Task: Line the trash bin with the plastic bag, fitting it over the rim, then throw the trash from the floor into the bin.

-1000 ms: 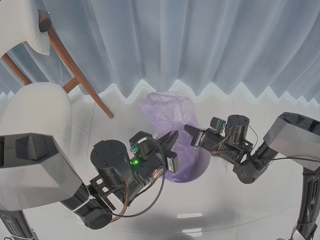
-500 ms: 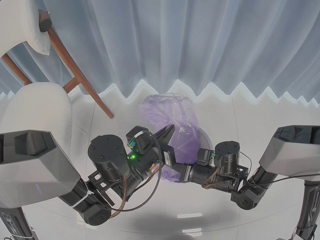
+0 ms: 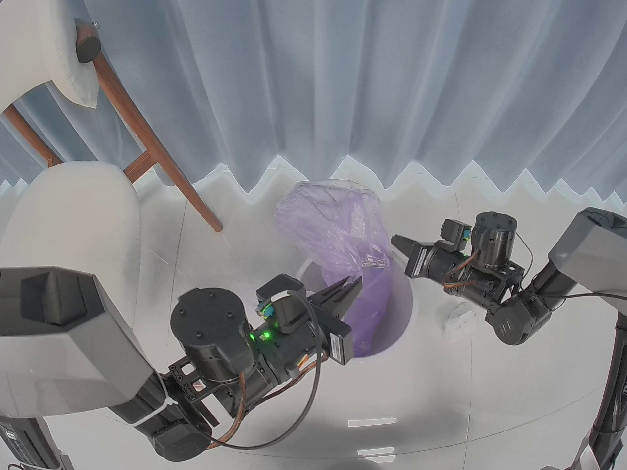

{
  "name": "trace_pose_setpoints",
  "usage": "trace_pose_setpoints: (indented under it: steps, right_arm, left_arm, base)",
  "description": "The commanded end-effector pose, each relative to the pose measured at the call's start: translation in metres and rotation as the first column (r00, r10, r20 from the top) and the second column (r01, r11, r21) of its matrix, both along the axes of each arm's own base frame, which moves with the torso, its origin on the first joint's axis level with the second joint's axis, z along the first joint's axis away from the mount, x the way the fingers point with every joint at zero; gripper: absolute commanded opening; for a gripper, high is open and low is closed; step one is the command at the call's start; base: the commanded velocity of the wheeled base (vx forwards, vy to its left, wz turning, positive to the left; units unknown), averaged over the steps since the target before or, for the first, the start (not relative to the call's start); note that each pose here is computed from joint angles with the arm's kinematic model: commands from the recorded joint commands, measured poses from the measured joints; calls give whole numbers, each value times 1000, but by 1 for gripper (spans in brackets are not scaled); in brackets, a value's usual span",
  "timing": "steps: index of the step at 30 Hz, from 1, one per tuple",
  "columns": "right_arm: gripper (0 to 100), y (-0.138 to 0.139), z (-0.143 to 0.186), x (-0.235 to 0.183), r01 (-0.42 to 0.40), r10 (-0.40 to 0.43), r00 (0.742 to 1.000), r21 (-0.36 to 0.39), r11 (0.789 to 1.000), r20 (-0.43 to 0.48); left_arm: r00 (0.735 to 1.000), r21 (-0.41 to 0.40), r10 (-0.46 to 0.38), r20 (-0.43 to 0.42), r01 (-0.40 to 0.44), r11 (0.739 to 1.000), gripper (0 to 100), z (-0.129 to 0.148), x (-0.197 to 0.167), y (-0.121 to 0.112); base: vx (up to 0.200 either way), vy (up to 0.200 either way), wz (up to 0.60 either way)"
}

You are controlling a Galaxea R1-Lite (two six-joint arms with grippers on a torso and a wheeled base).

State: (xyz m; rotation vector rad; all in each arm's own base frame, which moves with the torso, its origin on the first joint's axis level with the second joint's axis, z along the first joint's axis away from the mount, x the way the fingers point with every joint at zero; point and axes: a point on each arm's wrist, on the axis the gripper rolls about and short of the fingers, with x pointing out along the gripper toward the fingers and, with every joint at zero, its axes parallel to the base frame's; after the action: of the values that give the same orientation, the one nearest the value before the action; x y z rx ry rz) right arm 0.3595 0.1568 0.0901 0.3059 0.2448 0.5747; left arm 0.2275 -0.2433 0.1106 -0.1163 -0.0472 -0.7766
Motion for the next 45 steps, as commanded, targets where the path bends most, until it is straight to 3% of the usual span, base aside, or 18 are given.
trace_pose_setpoints:
  steps: [1,8,16,22,29,34,38,40,45]
  right_arm:
    - [0,-12,8,20,66,-62,993,-34,997,101]
    - [0,18,-14,24,1,3,995,-40,999,95]
    - [0,41,-45,13,-72,75,996,-51,996,43]
    - [0,38,-69,-14,-135,129,989,-87,987,-67]
    - [0,37,-88,-29,-174,167,982,-75,982,-93]
    - [0,43,-87,-32,-181,177,979,-30,983,-103]
    - [0,43,-75,-28,-173,172,984,-1,985,-40]
    - [0,36,-49,-24,-149,146,988,70,986,40]
    - [0,18,-3,-28,-116,101,991,171,978,92]
  left_arm:
    - [998,10,-70,-11,70,998,0,1,-16,-1]
    - [987,-25,-149,-60,148,989,0,-2,-35,-15]
    - [985,-20,-155,-72,154,988,0,-4,-37,-15]
    - [990,-22,-126,-70,125,992,0,-4,-29,-10]
    - [991,-20,-113,-70,111,994,0,-5,-25,-8]
    - [995,-1,-65,-79,65,998,0,-13,-14,-5]
    - [997,-1,-24,-77,24,1000,0,-17,-3,-7]
    - [998,-14,-2,-64,1,1000,0,-13,1,-6]
    - [998,-12,22,-52,-23,1000,0,-11,0,-9]
  base:
    - [0,0,0]
    - [0,0,0]
    - [0,0,0]
    - [0,0,0]
    - [0,0,0]
    - [0,0,0]
    - [0,0,0]
    - [0,0,0]
    - [0,0,0]
